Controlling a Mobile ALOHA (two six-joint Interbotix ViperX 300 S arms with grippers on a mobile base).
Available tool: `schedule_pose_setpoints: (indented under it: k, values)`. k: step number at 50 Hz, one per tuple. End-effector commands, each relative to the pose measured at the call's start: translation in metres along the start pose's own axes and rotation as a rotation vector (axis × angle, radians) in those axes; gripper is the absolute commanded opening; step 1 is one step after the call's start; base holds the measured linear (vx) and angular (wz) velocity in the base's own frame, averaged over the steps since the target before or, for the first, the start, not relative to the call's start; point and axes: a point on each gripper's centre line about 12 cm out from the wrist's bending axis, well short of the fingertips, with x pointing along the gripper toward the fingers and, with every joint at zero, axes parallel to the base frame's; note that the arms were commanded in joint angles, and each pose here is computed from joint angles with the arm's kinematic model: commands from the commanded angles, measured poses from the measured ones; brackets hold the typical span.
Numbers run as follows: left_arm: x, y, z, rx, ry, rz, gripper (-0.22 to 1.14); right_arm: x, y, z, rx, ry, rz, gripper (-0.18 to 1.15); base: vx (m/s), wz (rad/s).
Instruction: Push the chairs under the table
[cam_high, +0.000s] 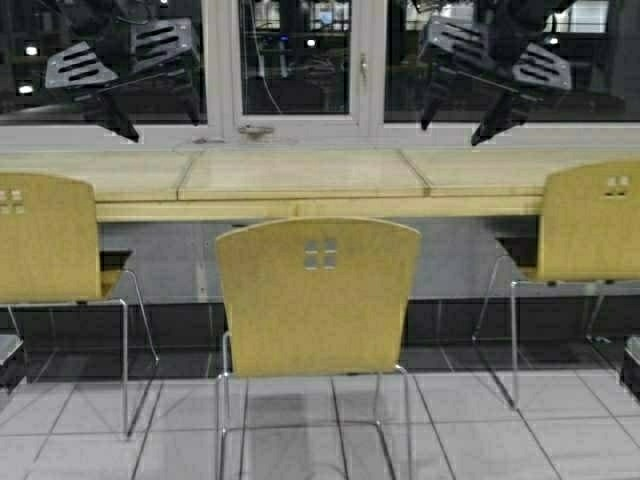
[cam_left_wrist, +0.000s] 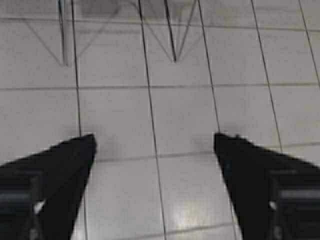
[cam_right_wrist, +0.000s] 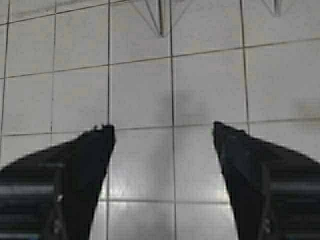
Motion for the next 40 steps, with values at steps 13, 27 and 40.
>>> schedule_pose_setpoints:
  k: [13,27,40]
  values:
    - [-0.011,-0.004,0.012,-0.007,-0.046,-0.017,1.01,0.0,0.003,0.008,-0.001,-0.015,0.007,0.93,0.4,0.09]
    - [0.0,-0.002,0.008,-0.007,-0.018,-0.005,1.01,-0.005,-0.001,0.004,0.079,-0.021,0.005,0.93,0.37,0.16]
    - [-0.001,-0.004,0.007,-0.016,-0.018,-0.01,1.01,-0.001,-0.014,-0.005,0.171,-0.018,-0.019,0.93,0.35,0.16]
